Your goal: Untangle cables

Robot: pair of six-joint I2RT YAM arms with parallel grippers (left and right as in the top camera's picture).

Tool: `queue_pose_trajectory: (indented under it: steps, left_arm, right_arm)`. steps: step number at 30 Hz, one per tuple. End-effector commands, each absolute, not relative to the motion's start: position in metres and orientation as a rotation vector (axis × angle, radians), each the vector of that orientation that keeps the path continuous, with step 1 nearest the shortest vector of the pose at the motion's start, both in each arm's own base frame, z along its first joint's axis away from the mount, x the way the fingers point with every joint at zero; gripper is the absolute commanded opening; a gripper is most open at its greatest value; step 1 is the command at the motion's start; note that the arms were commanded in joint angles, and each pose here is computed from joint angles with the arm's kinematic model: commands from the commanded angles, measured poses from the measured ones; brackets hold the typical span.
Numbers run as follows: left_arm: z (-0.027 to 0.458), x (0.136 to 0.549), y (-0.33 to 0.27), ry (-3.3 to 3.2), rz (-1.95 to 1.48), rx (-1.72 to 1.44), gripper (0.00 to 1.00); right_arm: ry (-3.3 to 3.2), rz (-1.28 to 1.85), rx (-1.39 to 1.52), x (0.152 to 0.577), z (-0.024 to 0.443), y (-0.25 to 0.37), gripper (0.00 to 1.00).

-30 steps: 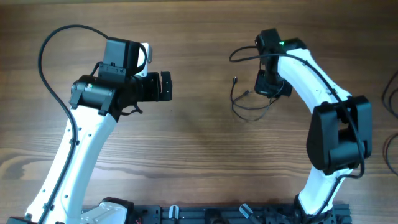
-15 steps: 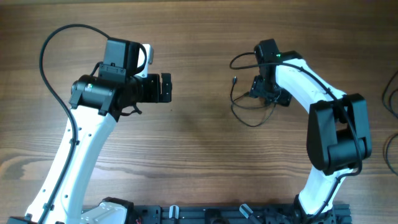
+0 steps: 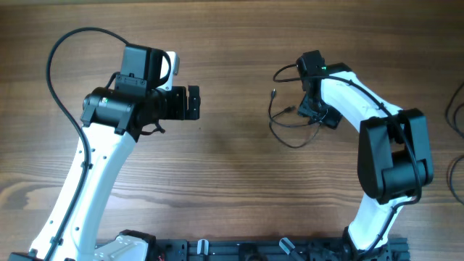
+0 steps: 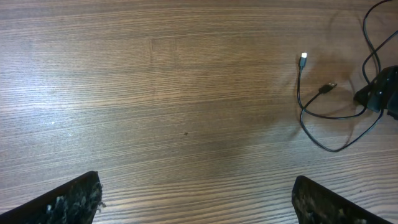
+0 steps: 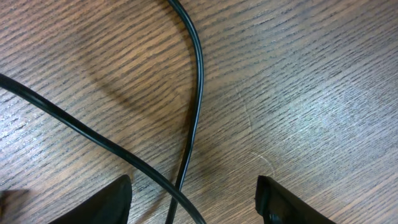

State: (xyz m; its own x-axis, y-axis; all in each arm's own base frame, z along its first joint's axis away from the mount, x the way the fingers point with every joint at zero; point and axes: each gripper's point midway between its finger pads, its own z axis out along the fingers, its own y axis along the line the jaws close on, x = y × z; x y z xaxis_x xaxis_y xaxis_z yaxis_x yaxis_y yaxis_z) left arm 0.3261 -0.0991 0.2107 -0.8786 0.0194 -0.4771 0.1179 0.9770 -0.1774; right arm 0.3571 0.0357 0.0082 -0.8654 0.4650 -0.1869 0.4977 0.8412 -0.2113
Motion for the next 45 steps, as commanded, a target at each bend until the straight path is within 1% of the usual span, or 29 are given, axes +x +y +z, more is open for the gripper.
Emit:
queue_pose_trajectory:
  steps: [1, 3, 12, 27, 31, 32, 33, 34, 35, 42, 45]
  left_arm:
    - [0.214, 0.325, -0.098, 2.621, -0.256, 0.128, 1.00]
    - [0.213, 0.324, -0.097, 2.626, -0.255, 0.128, 1.00]
    - [0.213, 0.323, -0.097, 2.627, -0.254, 0.128, 1.00]
    - [0.213, 0.323, -0.097, 2.627, -0.248, 0.153, 1.00]
    - [0.213, 0.323, -0.097, 2.627, -0.248, 0.153, 1.00]
    - [0.213, 0.323, -0.097, 2.627, -0.248, 0.153, 1.00]
    - [0.213, 0.323, -0.097, 2.627, -0.248, 0.153, 1.00]
    - [0.213, 0.323, -0.097, 2.627, -0.248, 0.153, 1.00]
    - [0.213, 0.323, -0.097, 2.627, -0.248, 0.152, 1.00]
    - [0.213, 0.323, -0.097, 2.626, -0.248, 0.153, 1.00]
    - [0.213, 0.323, -0.097, 2.626, -0.248, 0.152, 1.00]
  right_arm:
    - [2.877, -0.416, 0.804, 0.355, 0.004, 0.033, 0.70]
    - [2.886, -0.382, 0.808, 0.355, 0.002, 0.038, 0.73]
    - [2.899, -0.342, 0.745, 0.361, -0.001, 0.042, 0.76]
    - [2.906, -0.339, 0.787, 0.359, -0.010, 0.044, 0.77]
    - [2.922, -0.352, 0.801, 0.349, -0.019, 0.042, 0.76]
    - [2.930, -0.352, 0.802, 0.346, -0.021, 0.042, 0.67]
    - [2.934, -0.358, 0.806, 0.343, -0.023, 0.041, 0.51]
    - [2.936, -0.363, 0.815, 0.341, -0.025, 0.040, 0.26]
    - [2.939, -0.358, 0.817, 0.340, -0.025, 0.041, 0.04]
    - [2.956, -0.283, 0.823, 0.341, -0.025, 0.049, 0.04]
    - [2.928, -0.243, 0.776, 0.353, -0.010, 0.052, 0.04]
